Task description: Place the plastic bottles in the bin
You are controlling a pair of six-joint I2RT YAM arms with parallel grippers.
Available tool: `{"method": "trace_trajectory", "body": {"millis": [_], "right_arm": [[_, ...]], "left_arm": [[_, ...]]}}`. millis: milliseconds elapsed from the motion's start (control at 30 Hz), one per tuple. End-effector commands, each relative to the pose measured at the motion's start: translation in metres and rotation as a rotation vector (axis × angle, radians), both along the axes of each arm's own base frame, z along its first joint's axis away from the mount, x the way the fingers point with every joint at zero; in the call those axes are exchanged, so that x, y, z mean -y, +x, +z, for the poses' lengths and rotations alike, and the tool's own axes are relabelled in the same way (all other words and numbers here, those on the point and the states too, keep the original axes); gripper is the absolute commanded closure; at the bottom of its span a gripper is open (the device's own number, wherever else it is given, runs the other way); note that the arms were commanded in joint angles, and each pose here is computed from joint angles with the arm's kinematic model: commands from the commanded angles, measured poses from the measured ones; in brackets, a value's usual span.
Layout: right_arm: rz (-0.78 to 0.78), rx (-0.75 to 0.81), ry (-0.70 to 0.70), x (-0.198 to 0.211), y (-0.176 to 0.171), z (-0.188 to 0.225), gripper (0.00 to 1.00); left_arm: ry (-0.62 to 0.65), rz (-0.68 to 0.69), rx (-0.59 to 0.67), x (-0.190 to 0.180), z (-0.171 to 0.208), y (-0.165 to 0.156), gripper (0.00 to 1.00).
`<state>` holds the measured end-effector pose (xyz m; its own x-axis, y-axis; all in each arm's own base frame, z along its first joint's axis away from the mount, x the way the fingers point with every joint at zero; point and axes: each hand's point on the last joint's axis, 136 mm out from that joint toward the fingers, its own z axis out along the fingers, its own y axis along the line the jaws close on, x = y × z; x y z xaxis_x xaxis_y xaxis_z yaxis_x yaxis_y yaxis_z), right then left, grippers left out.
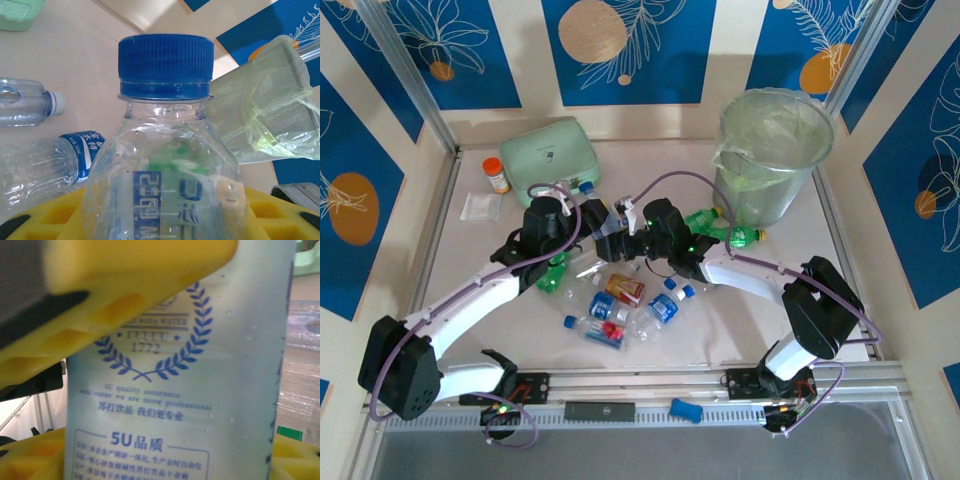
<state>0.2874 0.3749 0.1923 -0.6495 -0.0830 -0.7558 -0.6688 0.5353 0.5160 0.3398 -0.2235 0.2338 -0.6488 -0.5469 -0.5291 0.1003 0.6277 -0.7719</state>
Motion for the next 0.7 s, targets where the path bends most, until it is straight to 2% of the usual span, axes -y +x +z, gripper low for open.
{"method": "trace_trajectory", "body": {"millis": [0, 100, 200, 500, 667], "right_arm": [[-0.011, 0.048, 0.027, -0.002, 0.008, 0.014, 0.44], [-0.009, 0.052, 0.02, -0.002, 0.009, 0.015, 0.47], [-0.009, 0.053, 0.008, 0.0, 0.009, 0.014, 0.48], [-0.096, 0.041, -0.047, 0.034, 0.025, 0.014, 0.49], [-0.201, 0.105, -0.115, 0.068, 0.05, 0.035, 0.5]], "left_arm": [[-0.04, -0.057, 0.001, 0.012, 0.004, -0.006, 0.48], [-0.033, -0.059, 0.002, 0.011, 0.004, -0.006, 0.32], [-0.001, -0.033, 0.022, 0.002, 0.01, -0.006, 0.01], [0.089, 0.154, 0.031, -0.078, 0.01, -0.001, 0.0], [0.165, 0.248, 0.021, -0.113, -0.006, -0.009, 0.0]]}}
